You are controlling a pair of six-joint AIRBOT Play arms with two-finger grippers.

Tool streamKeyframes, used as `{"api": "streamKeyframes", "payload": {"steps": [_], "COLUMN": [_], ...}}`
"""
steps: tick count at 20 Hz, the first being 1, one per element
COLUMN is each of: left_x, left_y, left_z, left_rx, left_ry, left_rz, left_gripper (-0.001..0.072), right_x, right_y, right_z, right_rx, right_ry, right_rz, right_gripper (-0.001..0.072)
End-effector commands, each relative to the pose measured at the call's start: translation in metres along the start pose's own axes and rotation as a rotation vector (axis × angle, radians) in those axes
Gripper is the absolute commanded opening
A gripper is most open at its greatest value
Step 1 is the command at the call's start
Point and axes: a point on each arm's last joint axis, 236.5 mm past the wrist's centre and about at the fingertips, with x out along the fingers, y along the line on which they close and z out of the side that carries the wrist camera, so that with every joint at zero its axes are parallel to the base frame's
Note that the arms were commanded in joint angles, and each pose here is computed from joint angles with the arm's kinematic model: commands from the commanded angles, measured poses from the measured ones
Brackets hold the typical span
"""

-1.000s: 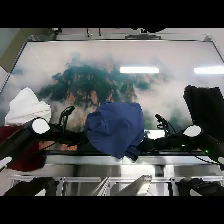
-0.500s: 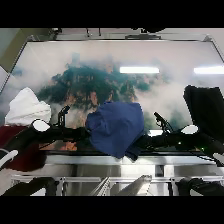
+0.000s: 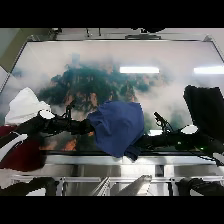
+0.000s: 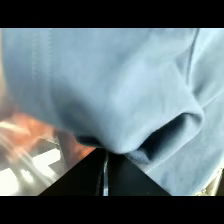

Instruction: Fold the shirts.

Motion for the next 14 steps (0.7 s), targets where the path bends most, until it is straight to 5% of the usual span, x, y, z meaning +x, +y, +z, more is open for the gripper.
{"api": "streamKeyframes", "payload": {"steps": [1,3,5,14], "left_x": [0.001,0.0,0.0,-0.028], "left_y": [-0.007,-0.008,-0.011,-0.079], "left_z": [-0.002,-0.004,-0.006,0.005], "left_rx": [0.015,0.023,0.036,0.128], "left_ry": [0.02,0.028,0.037,-0.046], "left_rz": [-0.03,-0.036,-0.049,-0.304], "left_gripper": [0.0029,0.0029,0.0029,0.0028], "right_x": [0.0,0.0,0.0,-0.013], "right_y": [-0.002,-0.003,-0.004,0.036], "right_z": [0.001,0.003,0.005,0.014], "right_rx": [-0.021,-0.019,-0.017,-0.099], "right_ry": [-0.003,-0.012,-0.019,-0.008], "right_rz": [-0.007,-0.01,-0.016,0.078], "right_gripper": [0.0295,0.008,0.0016,0.0017]}}
